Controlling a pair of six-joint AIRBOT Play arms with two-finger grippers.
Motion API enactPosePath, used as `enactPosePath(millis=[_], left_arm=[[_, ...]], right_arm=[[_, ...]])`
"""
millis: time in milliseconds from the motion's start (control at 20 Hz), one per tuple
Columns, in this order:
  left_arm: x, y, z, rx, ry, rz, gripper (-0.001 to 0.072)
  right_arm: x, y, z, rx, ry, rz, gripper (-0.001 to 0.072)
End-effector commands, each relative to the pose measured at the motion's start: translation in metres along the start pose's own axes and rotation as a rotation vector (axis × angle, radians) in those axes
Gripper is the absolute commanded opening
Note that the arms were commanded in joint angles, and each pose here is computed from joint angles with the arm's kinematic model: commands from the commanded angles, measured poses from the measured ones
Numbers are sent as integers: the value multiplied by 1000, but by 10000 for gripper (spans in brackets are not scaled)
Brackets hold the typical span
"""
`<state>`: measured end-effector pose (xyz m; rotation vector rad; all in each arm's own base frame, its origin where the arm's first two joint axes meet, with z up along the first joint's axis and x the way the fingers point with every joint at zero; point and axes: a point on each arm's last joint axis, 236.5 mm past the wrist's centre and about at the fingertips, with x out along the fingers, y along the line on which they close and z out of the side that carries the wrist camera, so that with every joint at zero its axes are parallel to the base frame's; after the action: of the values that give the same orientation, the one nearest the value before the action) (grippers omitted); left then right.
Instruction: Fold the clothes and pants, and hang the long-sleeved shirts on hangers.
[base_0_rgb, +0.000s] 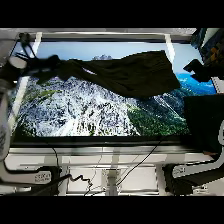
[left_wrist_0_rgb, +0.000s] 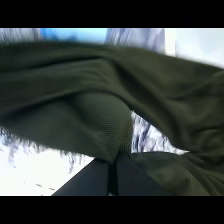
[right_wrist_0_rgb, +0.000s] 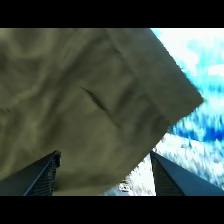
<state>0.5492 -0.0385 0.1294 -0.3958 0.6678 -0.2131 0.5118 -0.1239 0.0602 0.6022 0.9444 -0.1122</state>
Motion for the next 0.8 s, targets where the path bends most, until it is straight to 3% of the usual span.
enactPosePath(millis=[0, 250, 500, 750], left_arm=[[-81, -16, 20, 187, -34, 65, 15], [-108, -21, -79, 191, 374, 22, 15], [-100, 29, -150, 147, 569, 147, 13], [-83, 54, -162, 113, 511, 229, 13]], right_arm=[[11, -10, -35, 75, 151, -32, 616], [54, -1, -121, 112, 421, -38, 617], [103, -15, -119, 286, 264, -92, 617], [122, -39, -106, 449, 156, -163, 617]])
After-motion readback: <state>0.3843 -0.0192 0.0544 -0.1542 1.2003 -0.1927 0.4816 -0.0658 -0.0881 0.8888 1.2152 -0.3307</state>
